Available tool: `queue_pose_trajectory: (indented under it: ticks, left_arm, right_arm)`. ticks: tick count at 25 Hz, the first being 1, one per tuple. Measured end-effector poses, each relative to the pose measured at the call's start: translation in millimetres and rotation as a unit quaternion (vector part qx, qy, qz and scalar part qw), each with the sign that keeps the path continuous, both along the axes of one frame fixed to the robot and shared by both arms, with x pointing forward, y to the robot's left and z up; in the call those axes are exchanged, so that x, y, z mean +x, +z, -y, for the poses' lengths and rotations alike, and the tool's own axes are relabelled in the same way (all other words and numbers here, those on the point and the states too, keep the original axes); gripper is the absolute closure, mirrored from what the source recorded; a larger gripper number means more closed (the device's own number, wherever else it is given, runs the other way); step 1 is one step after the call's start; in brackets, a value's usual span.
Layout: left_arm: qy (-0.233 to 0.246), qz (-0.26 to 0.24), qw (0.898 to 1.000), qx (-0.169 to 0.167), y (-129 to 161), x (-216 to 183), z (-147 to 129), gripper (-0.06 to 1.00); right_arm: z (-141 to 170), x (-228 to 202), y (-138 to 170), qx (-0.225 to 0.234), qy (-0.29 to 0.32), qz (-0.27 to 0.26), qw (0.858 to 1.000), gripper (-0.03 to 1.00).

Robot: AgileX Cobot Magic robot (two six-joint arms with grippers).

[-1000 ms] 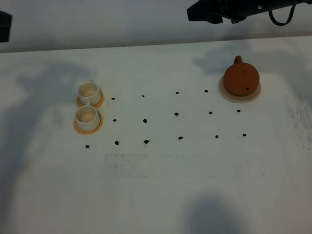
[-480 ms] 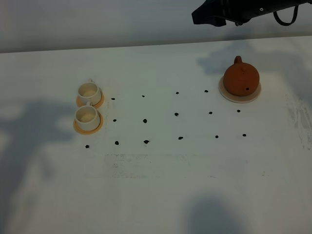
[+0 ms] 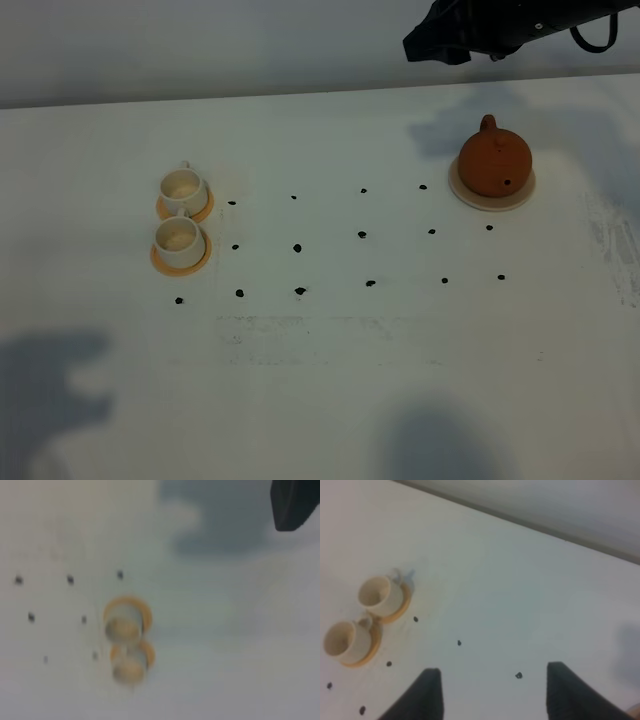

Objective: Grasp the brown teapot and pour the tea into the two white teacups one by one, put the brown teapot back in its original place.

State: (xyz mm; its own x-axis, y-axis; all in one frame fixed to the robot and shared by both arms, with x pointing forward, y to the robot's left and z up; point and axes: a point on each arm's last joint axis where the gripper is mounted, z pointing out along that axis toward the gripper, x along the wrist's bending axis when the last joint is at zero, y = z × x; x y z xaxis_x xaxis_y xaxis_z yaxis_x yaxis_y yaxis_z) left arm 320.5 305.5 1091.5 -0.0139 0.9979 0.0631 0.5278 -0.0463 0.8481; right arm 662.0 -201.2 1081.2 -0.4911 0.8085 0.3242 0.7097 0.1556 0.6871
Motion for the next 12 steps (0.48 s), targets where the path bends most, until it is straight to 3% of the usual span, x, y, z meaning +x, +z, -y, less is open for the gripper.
queue_pose_trajectory:
  ticks: [7,12]
  left_arm:
    - [0.030,0.014,0.999,-0.031,-21,-49,-2,0.62]
    - [0.050,0.019,0.998,-0.028,-28,-70,-5,0.62]
  right_arm:
    - [-15,0,-1,-0.044,-0.004,-0.002,0.999,0.52]
    - [-17,13,-8,-0.049,-0.008,-0.034,0.998,0.52]
